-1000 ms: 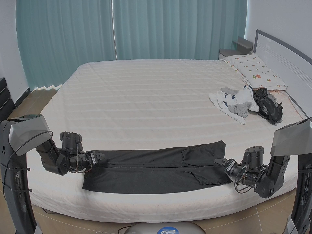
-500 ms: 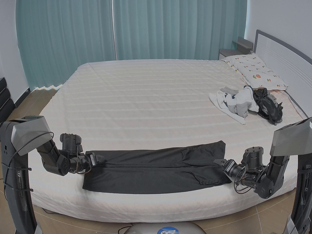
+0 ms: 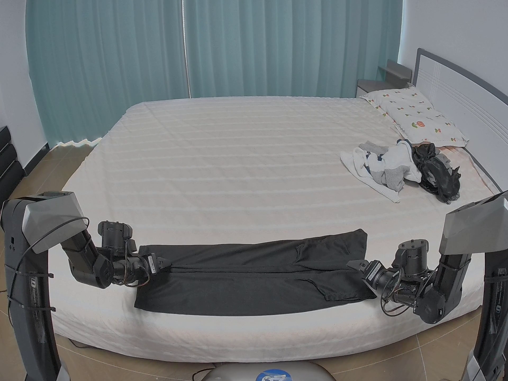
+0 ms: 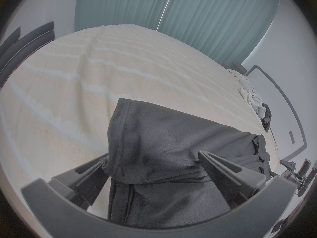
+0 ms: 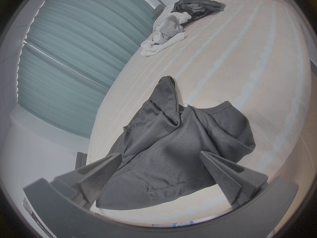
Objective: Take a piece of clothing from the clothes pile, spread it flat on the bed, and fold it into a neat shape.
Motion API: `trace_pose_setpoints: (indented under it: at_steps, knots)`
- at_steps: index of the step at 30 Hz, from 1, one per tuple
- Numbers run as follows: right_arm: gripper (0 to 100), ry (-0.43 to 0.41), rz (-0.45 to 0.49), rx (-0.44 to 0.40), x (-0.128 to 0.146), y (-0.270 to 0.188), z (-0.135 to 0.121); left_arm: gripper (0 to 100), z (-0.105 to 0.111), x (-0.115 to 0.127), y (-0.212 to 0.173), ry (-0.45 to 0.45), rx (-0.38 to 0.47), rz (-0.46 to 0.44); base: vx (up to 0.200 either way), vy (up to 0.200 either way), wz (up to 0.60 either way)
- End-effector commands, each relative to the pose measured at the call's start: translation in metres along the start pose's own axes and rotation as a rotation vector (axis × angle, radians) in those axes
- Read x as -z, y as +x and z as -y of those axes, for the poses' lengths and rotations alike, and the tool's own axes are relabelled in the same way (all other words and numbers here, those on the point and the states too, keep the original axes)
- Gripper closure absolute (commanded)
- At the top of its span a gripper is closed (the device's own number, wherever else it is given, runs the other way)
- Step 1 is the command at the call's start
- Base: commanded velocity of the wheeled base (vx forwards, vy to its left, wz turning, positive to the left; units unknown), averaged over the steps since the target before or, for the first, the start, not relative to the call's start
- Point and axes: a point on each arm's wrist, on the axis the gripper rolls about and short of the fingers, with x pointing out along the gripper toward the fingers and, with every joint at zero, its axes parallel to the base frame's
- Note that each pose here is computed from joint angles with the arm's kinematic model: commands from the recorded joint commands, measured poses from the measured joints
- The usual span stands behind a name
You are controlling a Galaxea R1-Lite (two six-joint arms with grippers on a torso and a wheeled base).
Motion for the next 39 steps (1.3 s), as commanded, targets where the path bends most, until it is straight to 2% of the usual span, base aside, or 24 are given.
trace_pose_setpoints:
  at_steps: [1,10,22,39]
  knots:
    - [0,0.0,0.0,-0.001,0.0,0.0,0.0,100,-0.001,0.003,0.001,0.001,-0.004,-0.009,0.0,0.0,0.0]
    - [0,0.002,-0.001,0.0,0.0,0.0,0.0,100,-0.002,0.001,-0.001,0.001,-0.016,0.001,0.0,0.0,0.0]
    - [0,0.002,0.002,-0.002,0.0,0.0,0.0,100,-0.003,-0.02,-0.031,-0.001,-0.04,0.079,0.0,0.0,0.0]
    - [0,0.008,0.007,-0.002,-0.002,0.0,0.0,100,-0.007,-0.015,-0.024,-0.006,-0.05,0.052,0.0,0.0,0.0]
